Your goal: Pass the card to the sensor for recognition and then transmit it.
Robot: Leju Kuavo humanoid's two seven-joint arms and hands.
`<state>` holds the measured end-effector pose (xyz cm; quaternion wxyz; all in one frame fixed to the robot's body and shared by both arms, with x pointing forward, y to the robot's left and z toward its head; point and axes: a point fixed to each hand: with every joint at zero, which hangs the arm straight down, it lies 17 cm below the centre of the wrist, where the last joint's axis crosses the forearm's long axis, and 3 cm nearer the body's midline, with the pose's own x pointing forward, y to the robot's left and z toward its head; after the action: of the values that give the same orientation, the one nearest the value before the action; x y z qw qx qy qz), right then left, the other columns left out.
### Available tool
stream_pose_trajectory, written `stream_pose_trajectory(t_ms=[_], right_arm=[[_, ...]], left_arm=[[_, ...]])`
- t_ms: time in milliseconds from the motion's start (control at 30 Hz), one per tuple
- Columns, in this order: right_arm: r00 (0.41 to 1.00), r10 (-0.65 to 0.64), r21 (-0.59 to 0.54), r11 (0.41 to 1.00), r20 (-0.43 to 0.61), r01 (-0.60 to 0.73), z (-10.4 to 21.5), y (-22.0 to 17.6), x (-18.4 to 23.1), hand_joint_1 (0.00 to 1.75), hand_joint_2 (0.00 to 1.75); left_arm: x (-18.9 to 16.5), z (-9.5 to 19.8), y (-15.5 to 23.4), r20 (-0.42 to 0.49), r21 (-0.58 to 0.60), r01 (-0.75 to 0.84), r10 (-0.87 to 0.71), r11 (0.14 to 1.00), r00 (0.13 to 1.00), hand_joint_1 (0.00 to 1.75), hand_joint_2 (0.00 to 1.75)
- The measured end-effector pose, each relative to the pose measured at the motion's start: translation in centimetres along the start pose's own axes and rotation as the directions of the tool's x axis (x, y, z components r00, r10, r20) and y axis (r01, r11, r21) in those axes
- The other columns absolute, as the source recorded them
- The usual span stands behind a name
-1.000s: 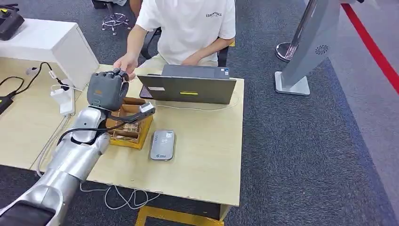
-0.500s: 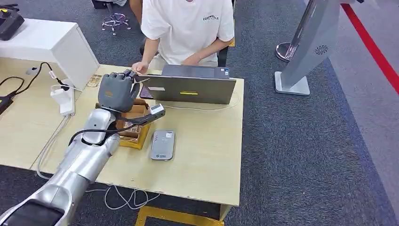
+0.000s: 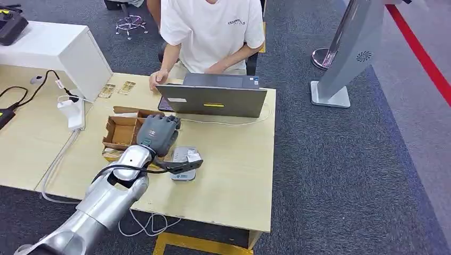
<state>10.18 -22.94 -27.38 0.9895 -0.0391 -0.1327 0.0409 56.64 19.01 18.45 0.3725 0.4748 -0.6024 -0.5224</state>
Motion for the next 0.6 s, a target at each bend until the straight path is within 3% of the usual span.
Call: stream_pose_trajectory(t_ms=[600], right_arm=[[1.000, -0.004, 0.001, 1.000, -0.012, 0.004, 0.0, 0.1, -0.2, 0.00, 1.75]], left_arm=[[0.0, 1.2, -6.5, -0.024, -0.256, -0.024, 0.018, 0.966, 1.000, 1.75, 1.75]])
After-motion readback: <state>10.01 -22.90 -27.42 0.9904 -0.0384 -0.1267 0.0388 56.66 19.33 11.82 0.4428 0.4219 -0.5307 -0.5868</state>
